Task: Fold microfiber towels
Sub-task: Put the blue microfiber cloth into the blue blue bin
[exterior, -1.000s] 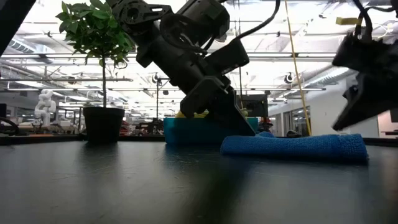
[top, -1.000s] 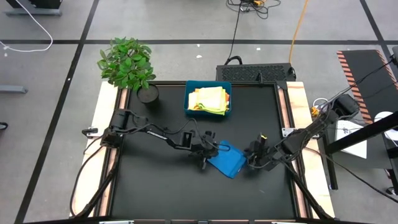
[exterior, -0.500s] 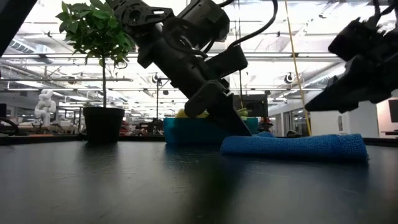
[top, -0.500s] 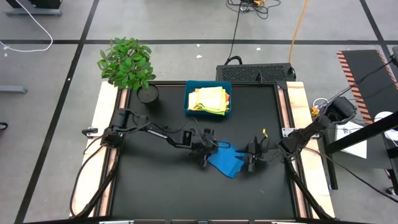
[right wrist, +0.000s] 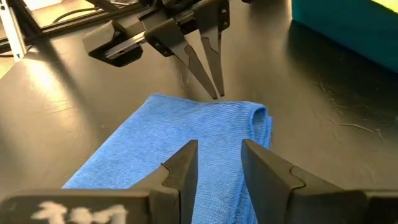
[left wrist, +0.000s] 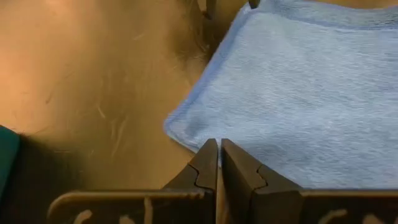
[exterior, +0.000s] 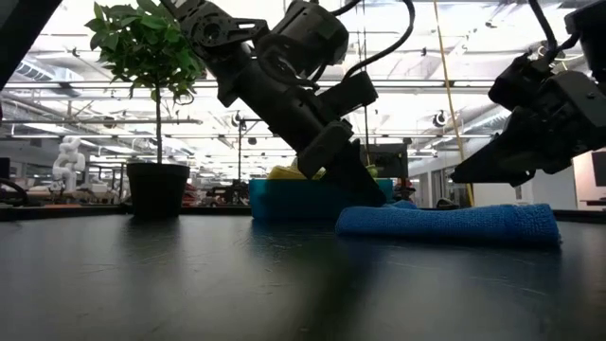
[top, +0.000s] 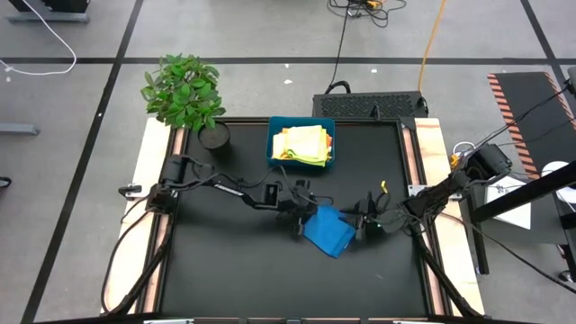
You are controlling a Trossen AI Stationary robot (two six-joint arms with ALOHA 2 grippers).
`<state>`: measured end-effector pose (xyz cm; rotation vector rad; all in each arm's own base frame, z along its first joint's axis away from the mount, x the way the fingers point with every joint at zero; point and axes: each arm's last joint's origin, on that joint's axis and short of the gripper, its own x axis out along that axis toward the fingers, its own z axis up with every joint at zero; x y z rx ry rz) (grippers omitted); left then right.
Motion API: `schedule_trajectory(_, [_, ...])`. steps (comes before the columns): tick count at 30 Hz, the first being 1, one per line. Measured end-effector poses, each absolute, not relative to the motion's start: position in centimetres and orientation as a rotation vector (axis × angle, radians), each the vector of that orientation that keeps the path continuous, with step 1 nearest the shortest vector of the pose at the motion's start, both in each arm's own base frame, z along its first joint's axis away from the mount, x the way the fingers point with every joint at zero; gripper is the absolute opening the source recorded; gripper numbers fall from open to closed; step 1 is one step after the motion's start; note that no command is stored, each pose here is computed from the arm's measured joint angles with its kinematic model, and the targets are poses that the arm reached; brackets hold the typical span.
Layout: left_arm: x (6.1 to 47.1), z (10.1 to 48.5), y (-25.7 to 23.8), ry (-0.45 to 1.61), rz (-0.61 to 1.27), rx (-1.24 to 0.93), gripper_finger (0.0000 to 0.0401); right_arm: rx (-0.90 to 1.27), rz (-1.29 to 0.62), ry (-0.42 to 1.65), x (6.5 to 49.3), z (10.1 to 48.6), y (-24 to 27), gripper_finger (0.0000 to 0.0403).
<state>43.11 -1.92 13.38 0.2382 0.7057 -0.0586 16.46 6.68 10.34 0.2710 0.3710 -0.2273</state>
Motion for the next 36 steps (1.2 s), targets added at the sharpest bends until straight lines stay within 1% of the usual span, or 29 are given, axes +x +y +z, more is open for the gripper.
schedule_trajectory(8, [43.4, 13.8, -1.7, 0.652, -0.092, 0.325, 0.0024, 0.283, -0.236, 0.369, 16.5, 10.3, 6.6, 0.0116])
schedule_trajectory(12, [43.8, 14.3, -1.8, 0.589, -0.086, 0.322, 0.0024, 0.324, -0.244, 0.365, 16.5, 10.3, 6.6, 0.0116])
schedule_trajectory(22, [43.9, 14.4, -1.9, 0.569, -0.1, 0.354, 0.0024, 0.394, -0.259, 0.355, 16.5, 10.3, 6.6, 0.0116])
schedule_trajectory(36, [44.0, 14.6, -1.8, 0.546, -0.11, 0.372, 0.0024, 0.238, -0.249, 0.381, 16.8, 10.3, 5.8, 0.0116])
